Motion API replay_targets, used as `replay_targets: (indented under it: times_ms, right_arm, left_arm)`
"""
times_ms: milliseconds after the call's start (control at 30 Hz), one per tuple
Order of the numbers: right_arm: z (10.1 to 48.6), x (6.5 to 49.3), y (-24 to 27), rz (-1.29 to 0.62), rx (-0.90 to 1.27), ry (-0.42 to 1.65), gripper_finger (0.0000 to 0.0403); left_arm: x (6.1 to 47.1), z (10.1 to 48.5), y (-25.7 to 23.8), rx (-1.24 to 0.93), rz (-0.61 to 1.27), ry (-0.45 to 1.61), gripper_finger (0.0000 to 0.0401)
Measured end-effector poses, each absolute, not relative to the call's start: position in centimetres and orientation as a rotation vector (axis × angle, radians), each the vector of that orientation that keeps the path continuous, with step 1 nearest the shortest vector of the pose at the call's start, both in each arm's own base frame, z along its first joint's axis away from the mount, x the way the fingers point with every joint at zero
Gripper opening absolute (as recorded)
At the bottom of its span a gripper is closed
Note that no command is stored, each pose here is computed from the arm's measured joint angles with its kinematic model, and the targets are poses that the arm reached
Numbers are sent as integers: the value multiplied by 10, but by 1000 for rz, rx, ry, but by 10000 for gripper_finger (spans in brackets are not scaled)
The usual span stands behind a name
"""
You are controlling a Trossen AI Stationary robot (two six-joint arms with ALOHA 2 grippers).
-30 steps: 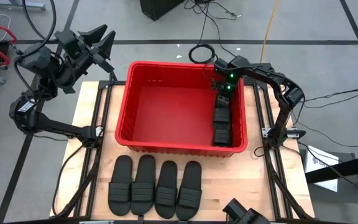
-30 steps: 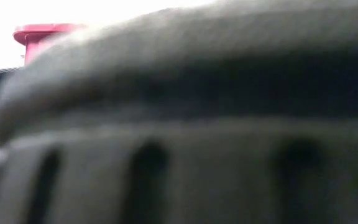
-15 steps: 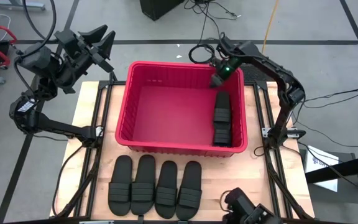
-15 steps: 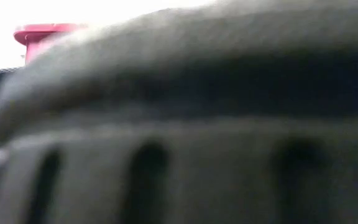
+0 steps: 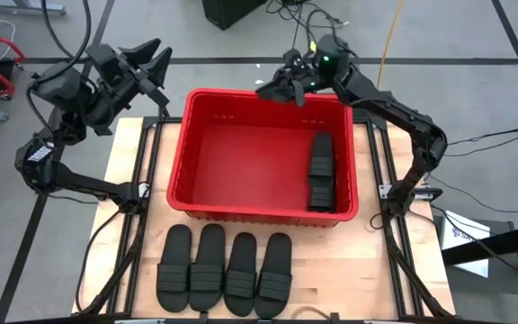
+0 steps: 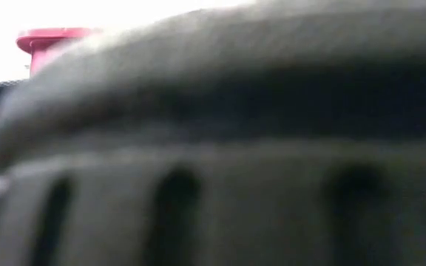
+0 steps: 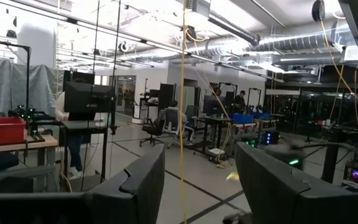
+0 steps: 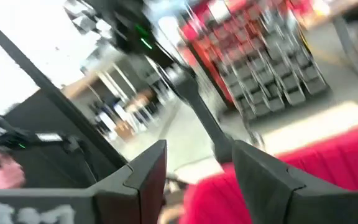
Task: Pick and place slides into bin
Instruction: Put the black slide into the red bin
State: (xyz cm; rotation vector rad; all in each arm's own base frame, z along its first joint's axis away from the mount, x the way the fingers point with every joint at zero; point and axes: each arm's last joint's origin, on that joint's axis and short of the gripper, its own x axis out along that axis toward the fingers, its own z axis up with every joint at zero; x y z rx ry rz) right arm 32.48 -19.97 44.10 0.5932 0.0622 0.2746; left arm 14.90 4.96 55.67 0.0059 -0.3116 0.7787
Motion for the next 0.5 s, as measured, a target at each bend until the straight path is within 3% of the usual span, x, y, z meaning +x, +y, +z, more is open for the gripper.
replay_targets:
  times_ms: [500]
  right_arm:
    - [498,321,-123,345,476,-236,173]
  left_arm:
    - [121,565,43,-1,777,-376,200]
